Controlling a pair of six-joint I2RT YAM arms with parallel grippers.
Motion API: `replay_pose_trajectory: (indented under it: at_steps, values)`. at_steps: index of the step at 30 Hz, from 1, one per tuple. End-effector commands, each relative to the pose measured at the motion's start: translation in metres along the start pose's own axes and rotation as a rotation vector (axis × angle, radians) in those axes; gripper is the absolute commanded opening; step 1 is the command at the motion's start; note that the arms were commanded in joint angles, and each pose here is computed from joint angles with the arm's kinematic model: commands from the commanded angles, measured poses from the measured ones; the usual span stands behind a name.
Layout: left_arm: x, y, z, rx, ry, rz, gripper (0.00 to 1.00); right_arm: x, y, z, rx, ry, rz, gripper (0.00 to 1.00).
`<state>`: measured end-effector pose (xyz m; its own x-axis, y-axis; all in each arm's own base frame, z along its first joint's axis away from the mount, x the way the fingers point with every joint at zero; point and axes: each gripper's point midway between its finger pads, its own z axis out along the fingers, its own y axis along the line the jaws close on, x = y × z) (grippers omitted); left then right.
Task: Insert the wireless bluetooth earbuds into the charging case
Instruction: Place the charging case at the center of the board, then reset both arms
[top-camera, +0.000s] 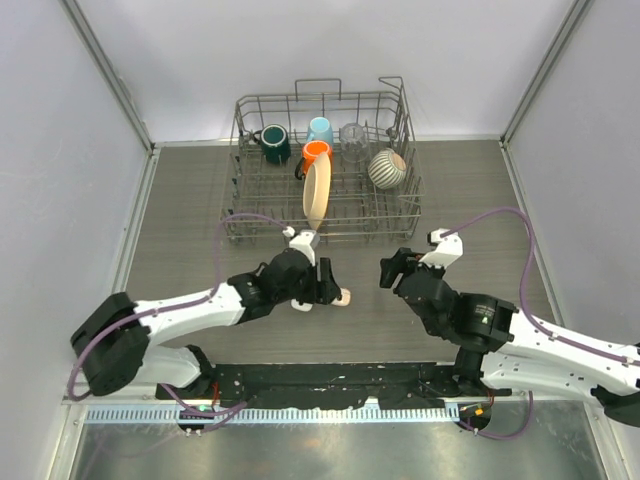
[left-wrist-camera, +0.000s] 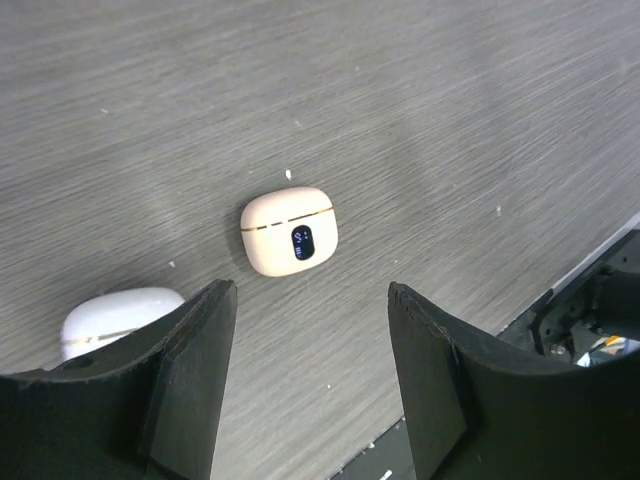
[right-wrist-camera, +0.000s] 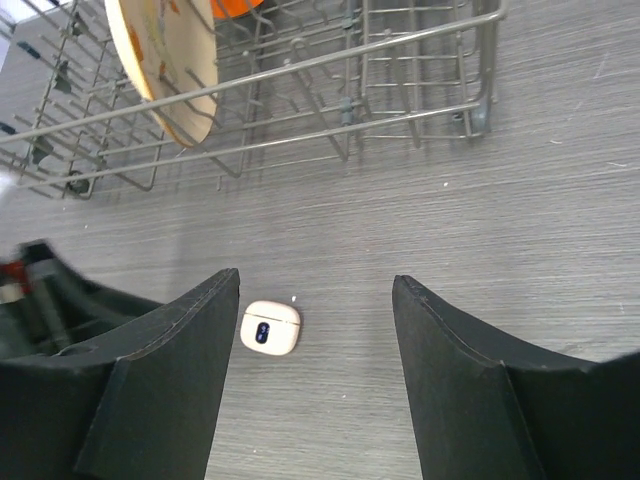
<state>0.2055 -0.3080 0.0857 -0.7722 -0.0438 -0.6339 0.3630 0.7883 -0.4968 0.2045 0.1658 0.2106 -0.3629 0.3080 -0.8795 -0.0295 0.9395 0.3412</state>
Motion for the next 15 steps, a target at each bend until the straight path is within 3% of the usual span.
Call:
replay_pose_trajectory:
  at_steps: [1,8,13,15]
  values:
    - [-0.051,0.003,-0.039,-0.134,-0.139,0.012,0.66,-0.011,-0.027,0.006,0.098,-0.066,0.050,0.69]
    - [-0.092,0.036,-0.100,-0.375,-0.303,0.025,0.73,0.004,-0.096,0.027,0.289,0.012,0.067,0.77]
    - [-0.094,0.050,-0.126,-0.392,-0.364,0.064,0.73,0.014,-0.133,0.051,0.338,0.118,0.116,0.82]
    - [-0.094,0.060,-0.133,-0.418,-0.407,0.058,0.76,0.010,-0.169,0.058,0.444,0.139,0.143,0.84]
